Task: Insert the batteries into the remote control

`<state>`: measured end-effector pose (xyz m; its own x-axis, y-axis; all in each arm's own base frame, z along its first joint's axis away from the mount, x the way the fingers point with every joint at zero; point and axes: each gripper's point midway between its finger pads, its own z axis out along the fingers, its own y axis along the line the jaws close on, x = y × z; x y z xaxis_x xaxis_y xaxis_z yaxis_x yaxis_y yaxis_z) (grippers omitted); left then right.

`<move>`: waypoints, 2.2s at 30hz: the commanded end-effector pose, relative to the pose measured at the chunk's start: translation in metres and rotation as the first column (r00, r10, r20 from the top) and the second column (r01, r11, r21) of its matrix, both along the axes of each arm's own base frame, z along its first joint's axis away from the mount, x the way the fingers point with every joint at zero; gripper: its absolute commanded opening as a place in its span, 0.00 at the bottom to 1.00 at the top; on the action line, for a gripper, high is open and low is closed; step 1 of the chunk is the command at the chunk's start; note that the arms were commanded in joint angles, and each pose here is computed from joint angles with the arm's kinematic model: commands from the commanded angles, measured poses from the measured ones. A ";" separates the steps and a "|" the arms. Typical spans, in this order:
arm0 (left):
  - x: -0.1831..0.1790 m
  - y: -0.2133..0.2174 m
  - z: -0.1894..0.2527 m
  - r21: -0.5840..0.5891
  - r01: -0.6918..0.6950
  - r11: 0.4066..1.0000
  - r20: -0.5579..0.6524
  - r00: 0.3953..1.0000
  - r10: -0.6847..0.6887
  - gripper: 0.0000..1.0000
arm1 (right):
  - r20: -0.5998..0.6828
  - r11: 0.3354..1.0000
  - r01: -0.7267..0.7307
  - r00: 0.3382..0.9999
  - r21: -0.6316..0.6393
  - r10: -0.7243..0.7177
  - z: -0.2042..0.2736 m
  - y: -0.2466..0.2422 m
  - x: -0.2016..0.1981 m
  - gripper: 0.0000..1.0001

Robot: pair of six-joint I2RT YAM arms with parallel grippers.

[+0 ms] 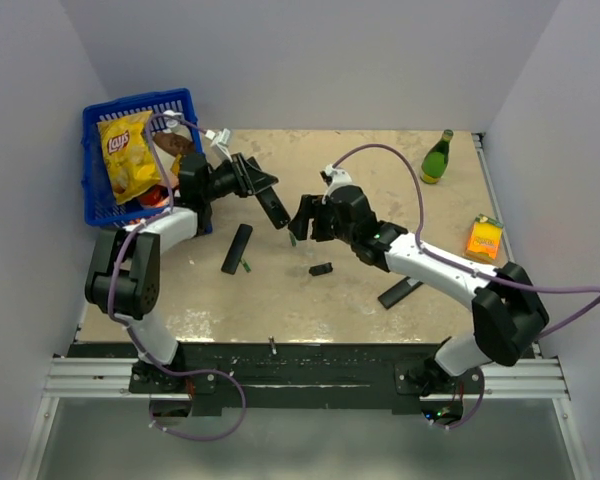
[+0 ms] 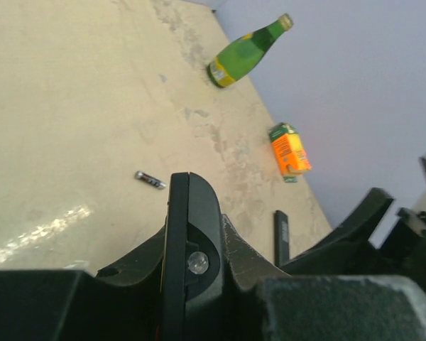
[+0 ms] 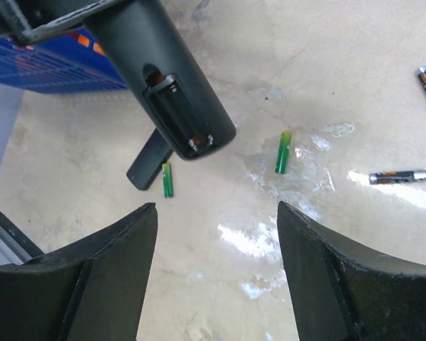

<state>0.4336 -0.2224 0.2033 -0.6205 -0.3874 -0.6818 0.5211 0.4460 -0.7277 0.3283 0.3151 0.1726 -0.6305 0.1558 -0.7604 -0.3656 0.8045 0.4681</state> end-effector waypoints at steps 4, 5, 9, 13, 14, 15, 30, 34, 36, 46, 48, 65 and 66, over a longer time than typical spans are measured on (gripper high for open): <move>0.004 0.023 0.035 0.194 -0.101 0.976 0.171 0.983 0.068 0.00 | 0.058 0.994 -0.026 0.998 -0.111 0.033 0.020 -0.030 -0.020 0.71; 0.003 0.024 0.037 0.196 -0.109 0.974 0.177 0.981 0.074 0.00 | 0.051 0.992 -0.027 0.998 -0.121 0.034 0.018 -0.033 -0.023 0.71; -0.011 0.028 0.054 0.199 -0.122 0.972 0.205 0.975 0.081 0.00 | 0.050 0.989 -0.017 0.998 -0.147 0.025 0.013 -0.042 -0.027 0.71; -0.027 0.031 0.072 0.221 -0.129 0.967 0.253 0.965 0.071 0.00 | 0.009 0.965 0.037 0.999 -0.259 -0.036 -0.010 -0.057 -0.017 0.67; -0.036 0.030 0.076 0.229 -0.127 0.965 0.263 0.963 0.064 0.00 | 0.003 0.962 0.039 0.999 -0.271 -0.040 -0.012 -0.058 -0.016 0.65; -0.040 0.030 0.077 0.236 -0.129 0.963 0.272 0.960 0.062 0.00 | 0.000 0.957 0.042 0.999 -0.288 -0.044 -0.016 -0.060 -0.013 0.63; -0.065 0.035 0.070 0.270 -0.152 0.951 0.337 0.940 0.054 0.00 | -0.096 0.889 0.215 0.957 -0.404 -0.275 -0.069 -0.076 0.059 0.50; -0.061 0.040 0.067 0.292 -0.173 0.941 0.336 0.939 0.069 0.00 | -0.138 0.868 0.251 0.931 -0.429 -0.338 -0.089 -0.075 0.066 0.49; -0.062 0.039 0.068 0.285 -0.167 0.944 0.335 0.940 0.065 0.00 | -0.157 0.861 0.267 0.918 -0.433 -0.364 -0.100 -0.076 0.069 0.47; -0.068 0.034 0.071 0.267 -0.132 0.955 0.333 0.942 0.037 0.00 | -0.175 0.821 0.324 0.877 -0.470 -0.447 -0.130 -0.081 0.079 0.38; -0.068 0.034 0.071 0.264 -0.129 0.956 0.332 0.943 0.035 0.00 | -0.176 0.816 0.330 0.873 -0.475 -0.456 -0.135 -0.082 0.080 0.37; -0.072 0.029 0.071 0.247 -0.099 0.964 0.330 0.944 0.012 0.00 | -0.082 0.806 0.410 0.870 -0.426 -0.486 -0.091 -0.087 0.117 0.49; -0.072 0.029 0.073 0.246 -0.100 0.964 0.332 0.943 0.013 0.00 | -0.073 0.801 0.418 0.868 -0.428 -0.492 -0.091 -0.087 0.120 0.49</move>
